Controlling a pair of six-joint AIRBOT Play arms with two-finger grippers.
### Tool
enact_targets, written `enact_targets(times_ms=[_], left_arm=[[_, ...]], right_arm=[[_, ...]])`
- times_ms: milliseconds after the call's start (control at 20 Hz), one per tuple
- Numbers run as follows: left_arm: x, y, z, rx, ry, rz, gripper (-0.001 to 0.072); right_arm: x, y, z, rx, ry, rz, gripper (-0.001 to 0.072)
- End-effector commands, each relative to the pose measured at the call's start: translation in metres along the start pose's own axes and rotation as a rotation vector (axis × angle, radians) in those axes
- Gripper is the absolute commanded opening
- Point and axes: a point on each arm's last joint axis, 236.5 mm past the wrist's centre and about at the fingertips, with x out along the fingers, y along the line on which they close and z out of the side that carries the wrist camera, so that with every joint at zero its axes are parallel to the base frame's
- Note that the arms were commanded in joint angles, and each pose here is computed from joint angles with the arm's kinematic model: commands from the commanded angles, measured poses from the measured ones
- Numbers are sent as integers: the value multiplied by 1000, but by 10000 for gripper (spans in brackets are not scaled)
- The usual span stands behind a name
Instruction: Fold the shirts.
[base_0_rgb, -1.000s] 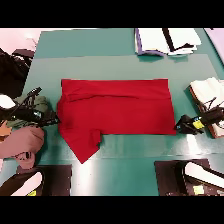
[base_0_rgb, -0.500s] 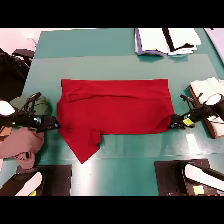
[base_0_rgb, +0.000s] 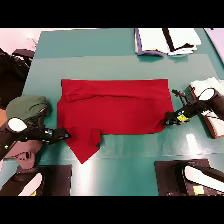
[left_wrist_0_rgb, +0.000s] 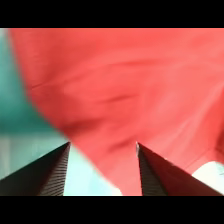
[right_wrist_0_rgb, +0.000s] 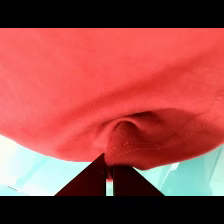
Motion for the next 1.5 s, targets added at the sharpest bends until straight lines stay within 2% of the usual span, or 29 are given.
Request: enact_targets(times_ms=[0, 150, 200, 250, 300, 650, 850, 1000, 1200, 1450], left_arm=[[15, -14, -6, 5, -13, -25, 498], [16, -15, -7, 13, -9, -22, 497], [16, -15, -6, 15, -11, -19, 382], [15, -16, -5, 22, -13, -20, 67], [12, -18, -2, 36, -22, -20, 26], [-76, -32, 6, 207, -161, 97, 23], [-108, -49, -36, 234, -175, 41, 24], [-124, -65, -31, 254, -229, 5, 23], [-124, -73, 25, 297, -289, 38, 23], [-92, -69, 128, 326, -311, 114, 25]], right_arm=[[0, 3, -2, -8, 9, 2, 20], [-4, 5, -2, -17, -3, 0, 20], [-9, 7, 0, -25, -29, -6, 20], [-15, 8, 3, -35, -60, -12, 20], [-23, 10, 4, -44, -94, -19, 20], [-86, 4, -19, 2, -266, -42, 19], [-108, -13, -54, -1, -275, -175, 19], [-116, -15, -57, -11, -307, -214, 18], [-124, -15, -27, -20, -337, -203, 18], [-134, -3, 62, -92, -373, -199, 18]])
